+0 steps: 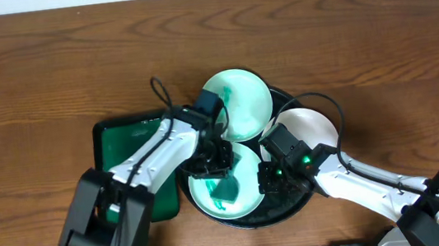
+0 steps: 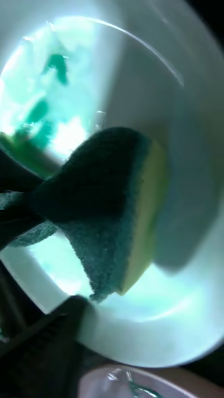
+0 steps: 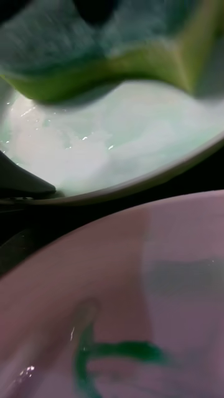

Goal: Clean dirty plates on tray and stack at the side
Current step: 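Move the sponge over the lower pale green plate with the left gripper, then scrub the lower pale green plate with the sponge in the left gripper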

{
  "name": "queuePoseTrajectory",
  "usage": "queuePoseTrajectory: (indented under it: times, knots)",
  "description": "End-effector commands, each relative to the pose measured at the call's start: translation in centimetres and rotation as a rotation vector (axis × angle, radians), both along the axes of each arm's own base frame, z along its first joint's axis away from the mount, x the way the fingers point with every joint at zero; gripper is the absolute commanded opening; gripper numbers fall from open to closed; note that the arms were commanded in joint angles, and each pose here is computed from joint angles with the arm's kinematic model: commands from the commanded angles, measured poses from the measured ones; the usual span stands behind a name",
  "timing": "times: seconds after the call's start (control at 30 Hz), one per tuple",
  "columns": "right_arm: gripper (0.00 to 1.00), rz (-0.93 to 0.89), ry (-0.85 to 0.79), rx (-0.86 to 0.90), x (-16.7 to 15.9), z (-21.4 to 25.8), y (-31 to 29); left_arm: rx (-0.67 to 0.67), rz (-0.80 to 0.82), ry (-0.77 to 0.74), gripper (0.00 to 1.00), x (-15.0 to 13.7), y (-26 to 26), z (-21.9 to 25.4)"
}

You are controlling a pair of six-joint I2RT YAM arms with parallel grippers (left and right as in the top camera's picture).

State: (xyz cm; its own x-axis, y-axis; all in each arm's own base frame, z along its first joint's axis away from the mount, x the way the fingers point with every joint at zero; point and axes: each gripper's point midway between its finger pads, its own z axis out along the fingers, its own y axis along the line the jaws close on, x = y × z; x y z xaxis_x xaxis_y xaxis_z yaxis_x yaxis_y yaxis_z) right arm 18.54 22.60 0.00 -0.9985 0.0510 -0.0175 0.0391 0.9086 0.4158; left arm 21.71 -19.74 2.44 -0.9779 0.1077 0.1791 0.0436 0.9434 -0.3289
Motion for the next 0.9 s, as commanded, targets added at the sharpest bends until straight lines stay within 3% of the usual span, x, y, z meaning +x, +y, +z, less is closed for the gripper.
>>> queuePoseTrajectory:
  times: [0.0, 0.17, 0.3, 0.43, 0.57, 0.7, 0.87]
  knots:
    - [0.01, 0.056, 0.054, 0.008, -1.9, -0.9, 0.4, 0.062, -0.015, -0.079, 0.07, 1.5, 1.0, -1.1]
    - [0.01, 0.056, 0.054, 0.008, -1.9, -0.9, 0.4, 0.274, -0.015, -0.164, 0.07, 3.1, 4.5, -2.5]
    - [0.01, 0.056, 0.055, 0.007, -1.9, -0.9, 0.4, 0.625, 0.064, -0.211, 0.07, 3.5, 10.6, -2.4]
    - [0.01, 0.055, 0.054, 0.007, -1.9, -0.9, 0.4, 0.748, 0.113, -0.224, 0.07, 3.2, 12.7, -1.6]
    - [0.01, 0.056, 0.055, 0.008, -1.9, -0.9, 0.4, 0.728, 0.107, -0.185, 0.07, 2.4, 12.3, -1.7]
    - [0.01, 0.055, 0.055, 0.007, -1.9, -0.9, 0.4, 0.486, -0.050, -0.059, 0.08, 0.1, 8.1, -2.6]
    - [0.01, 0.055, 0.055, 0.007, -1.9, -0.9, 0.4, 0.300, -0.205, 0.008, 0.07, -2.7, 3.7, -2.5]
